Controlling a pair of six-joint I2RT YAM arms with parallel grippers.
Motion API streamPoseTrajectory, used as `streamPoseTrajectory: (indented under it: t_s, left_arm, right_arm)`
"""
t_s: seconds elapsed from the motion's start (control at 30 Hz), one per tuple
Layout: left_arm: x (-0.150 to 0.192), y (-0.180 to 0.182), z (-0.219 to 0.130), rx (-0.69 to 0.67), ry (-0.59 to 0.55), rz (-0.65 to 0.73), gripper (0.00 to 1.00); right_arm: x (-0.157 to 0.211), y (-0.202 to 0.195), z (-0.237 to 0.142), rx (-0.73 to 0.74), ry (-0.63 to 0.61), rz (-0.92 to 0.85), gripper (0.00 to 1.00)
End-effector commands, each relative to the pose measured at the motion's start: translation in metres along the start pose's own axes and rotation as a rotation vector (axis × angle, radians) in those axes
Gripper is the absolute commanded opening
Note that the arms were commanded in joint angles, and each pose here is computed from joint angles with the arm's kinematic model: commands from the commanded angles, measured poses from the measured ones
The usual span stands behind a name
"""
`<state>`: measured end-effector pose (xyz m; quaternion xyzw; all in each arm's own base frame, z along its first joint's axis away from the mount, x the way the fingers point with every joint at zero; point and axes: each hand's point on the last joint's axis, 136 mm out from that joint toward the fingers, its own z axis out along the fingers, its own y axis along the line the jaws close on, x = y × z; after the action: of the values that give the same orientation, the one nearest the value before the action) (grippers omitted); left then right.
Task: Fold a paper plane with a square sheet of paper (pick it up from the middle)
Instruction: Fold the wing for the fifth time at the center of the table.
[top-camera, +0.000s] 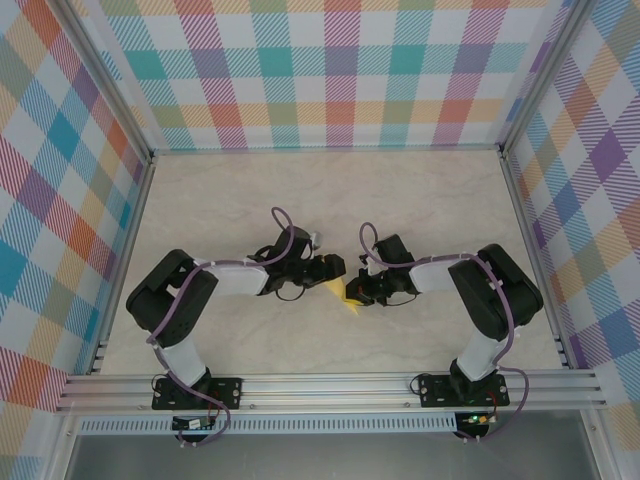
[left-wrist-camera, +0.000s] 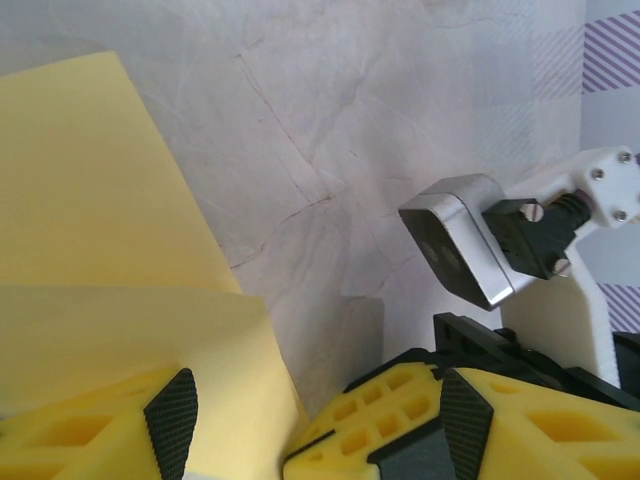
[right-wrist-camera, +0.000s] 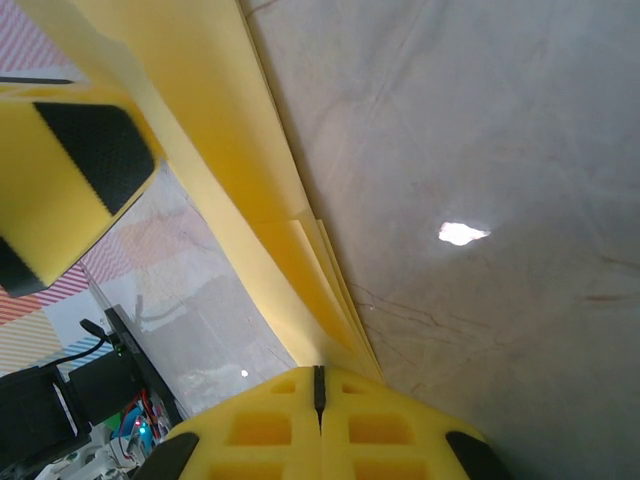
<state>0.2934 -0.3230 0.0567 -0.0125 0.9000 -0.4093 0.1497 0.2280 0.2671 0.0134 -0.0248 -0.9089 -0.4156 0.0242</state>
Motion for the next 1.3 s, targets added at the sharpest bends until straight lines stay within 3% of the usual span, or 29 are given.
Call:
streamPoseTrajectory:
  t_s: [0.0,0.57,1.27]
  left_arm:
    - [-0.009,-0.01,0.003,0.021,-0.03,0.038,0.67]
    - [-0.023,0.056,0.006,-0.119,-0.031,-0.021,0.67]
    - [-0.067,0.079,-0.019,-0.143,-0.043,-0.052,0.68]
  right_arm:
    - [0.028,-0.048,0.006,0.145,0.081,0.127,0.03]
    - [0.036,-0.052,0.001,0.174,0.106,0.125,0.01]
    - [0.038,-0.051,0.0,0.175,0.117,0.125,0.01]
